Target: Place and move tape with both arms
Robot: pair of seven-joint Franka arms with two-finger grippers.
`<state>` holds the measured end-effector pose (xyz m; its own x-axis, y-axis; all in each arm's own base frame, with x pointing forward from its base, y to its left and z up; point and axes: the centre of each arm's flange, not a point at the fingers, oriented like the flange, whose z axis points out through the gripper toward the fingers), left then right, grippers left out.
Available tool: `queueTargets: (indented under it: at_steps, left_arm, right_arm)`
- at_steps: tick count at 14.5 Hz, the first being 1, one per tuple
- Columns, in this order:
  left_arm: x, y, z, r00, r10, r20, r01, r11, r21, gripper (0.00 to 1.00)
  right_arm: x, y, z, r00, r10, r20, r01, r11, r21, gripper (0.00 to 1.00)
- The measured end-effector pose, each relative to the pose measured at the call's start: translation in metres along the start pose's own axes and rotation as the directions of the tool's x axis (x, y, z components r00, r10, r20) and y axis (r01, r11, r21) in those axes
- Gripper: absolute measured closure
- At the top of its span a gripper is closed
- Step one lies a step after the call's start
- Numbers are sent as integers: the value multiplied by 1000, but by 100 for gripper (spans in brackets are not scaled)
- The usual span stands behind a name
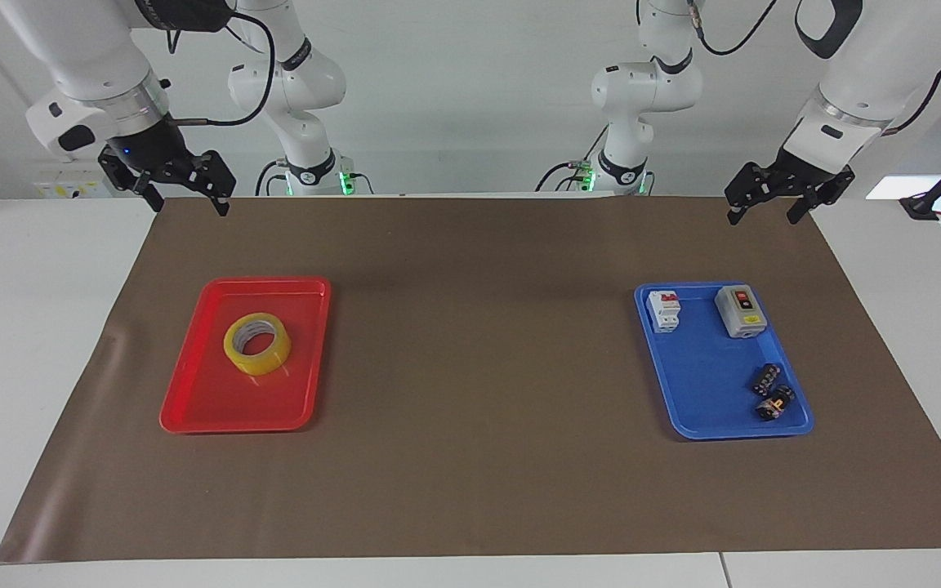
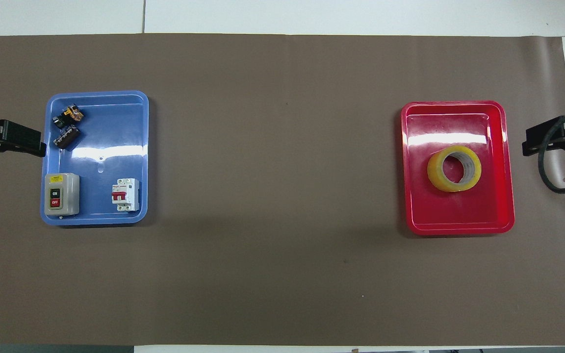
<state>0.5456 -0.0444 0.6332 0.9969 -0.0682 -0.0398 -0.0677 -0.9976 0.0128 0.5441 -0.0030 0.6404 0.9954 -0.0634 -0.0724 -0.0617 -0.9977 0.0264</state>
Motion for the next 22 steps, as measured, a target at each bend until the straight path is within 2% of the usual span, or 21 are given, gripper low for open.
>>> queueTargets:
  at_steps: [3, 22]
  left_arm:
    - [0, 0, 0, 1000, 0, 0, 0, 1000, 0, 0]
    - [0, 0, 0, 1000, 0, 0, 0, 1000, 0, 0]
  right_arm:
    - [1, -1, 1, 1000, -30, 2, 30, 1000, -4, 0]
    - [1, -1, -1, 999, -33, -3, 33, 999, -22, 0]
